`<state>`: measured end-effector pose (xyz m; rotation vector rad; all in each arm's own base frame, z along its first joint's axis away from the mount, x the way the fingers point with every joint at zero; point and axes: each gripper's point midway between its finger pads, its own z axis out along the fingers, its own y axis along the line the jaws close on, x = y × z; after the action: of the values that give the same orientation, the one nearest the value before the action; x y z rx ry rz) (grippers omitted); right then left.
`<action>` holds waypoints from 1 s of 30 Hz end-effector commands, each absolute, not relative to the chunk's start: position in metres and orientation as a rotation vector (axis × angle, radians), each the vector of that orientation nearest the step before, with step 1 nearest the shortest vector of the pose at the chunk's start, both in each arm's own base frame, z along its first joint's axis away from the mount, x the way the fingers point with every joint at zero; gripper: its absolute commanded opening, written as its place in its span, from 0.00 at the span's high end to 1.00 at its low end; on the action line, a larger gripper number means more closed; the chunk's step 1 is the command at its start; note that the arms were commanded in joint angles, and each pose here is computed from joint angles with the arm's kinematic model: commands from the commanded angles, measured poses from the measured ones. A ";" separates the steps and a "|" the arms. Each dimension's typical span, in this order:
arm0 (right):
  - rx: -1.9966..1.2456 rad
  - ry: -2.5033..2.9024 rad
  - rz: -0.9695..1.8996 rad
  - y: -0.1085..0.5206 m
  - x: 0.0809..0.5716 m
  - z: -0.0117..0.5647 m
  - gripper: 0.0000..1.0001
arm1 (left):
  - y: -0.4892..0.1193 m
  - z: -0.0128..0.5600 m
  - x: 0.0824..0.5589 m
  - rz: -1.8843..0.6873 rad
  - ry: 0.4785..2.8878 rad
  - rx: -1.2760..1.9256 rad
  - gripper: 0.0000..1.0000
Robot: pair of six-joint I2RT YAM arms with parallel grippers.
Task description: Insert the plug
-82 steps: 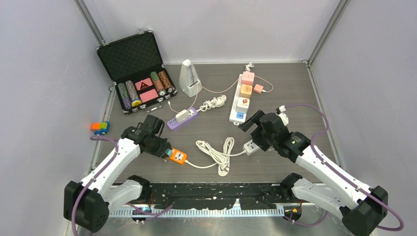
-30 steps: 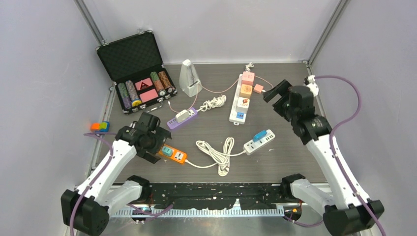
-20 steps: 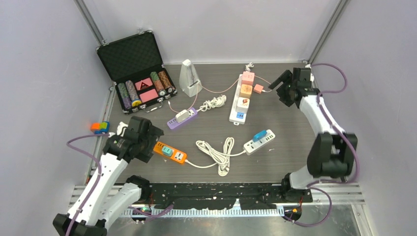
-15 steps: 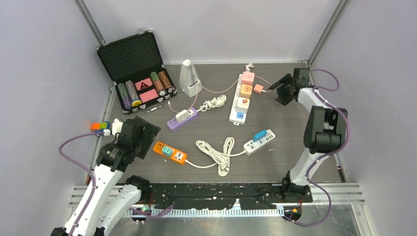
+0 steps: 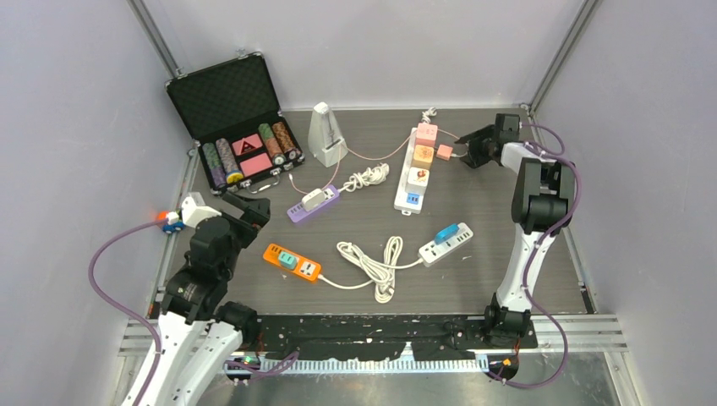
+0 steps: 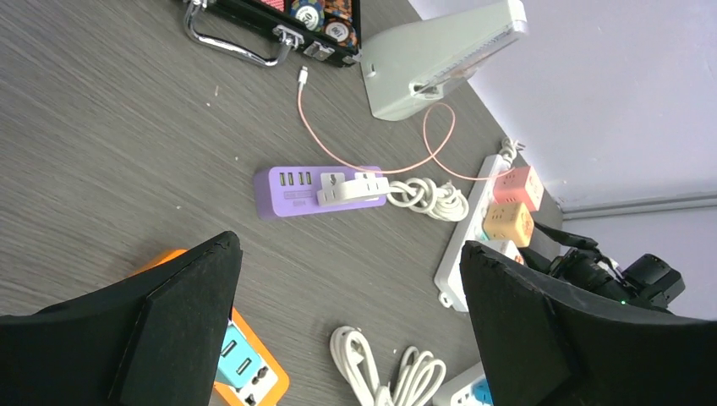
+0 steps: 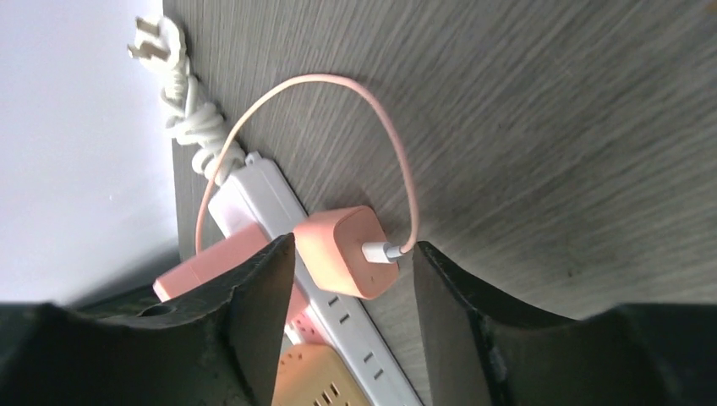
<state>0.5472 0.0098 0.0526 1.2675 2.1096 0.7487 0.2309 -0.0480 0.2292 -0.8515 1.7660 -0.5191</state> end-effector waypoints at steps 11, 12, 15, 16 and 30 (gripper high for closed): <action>1.334 2.101 0.649 -0.002 0.566 0.030 0.64 | -0.044 0.253 0.248 -0.472 1.709 -0.801 0.00; 1.324 2.098 0.653 -0.002 0.568 0.031 0.67 | -0.044 0.253 0.249 -0.471 1.710 -0.798 0.00; 1.314 2.092 0.658 -0.002 0.569 0.034 0.88 | -0.046 0.255 0.249 -0.461 1.722 -0.752 0.00; 1.306 2.073 0.655 -0.004 0.570 0.041 0.93 | -0.047 0.257 0.249 -0.452 1.730 -0.713 0.00; 0.934 1.894 0.521 -0.019 0.516 0.224 0.94 | -0.097 0.259 0.238 -0.508 1.873 -0.100 0.00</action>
<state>0.5322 -0.0143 0.1228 1.1414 2.0185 0.5600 0.2380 -0.0747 0.2307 -0.3081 1.9150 -0.4260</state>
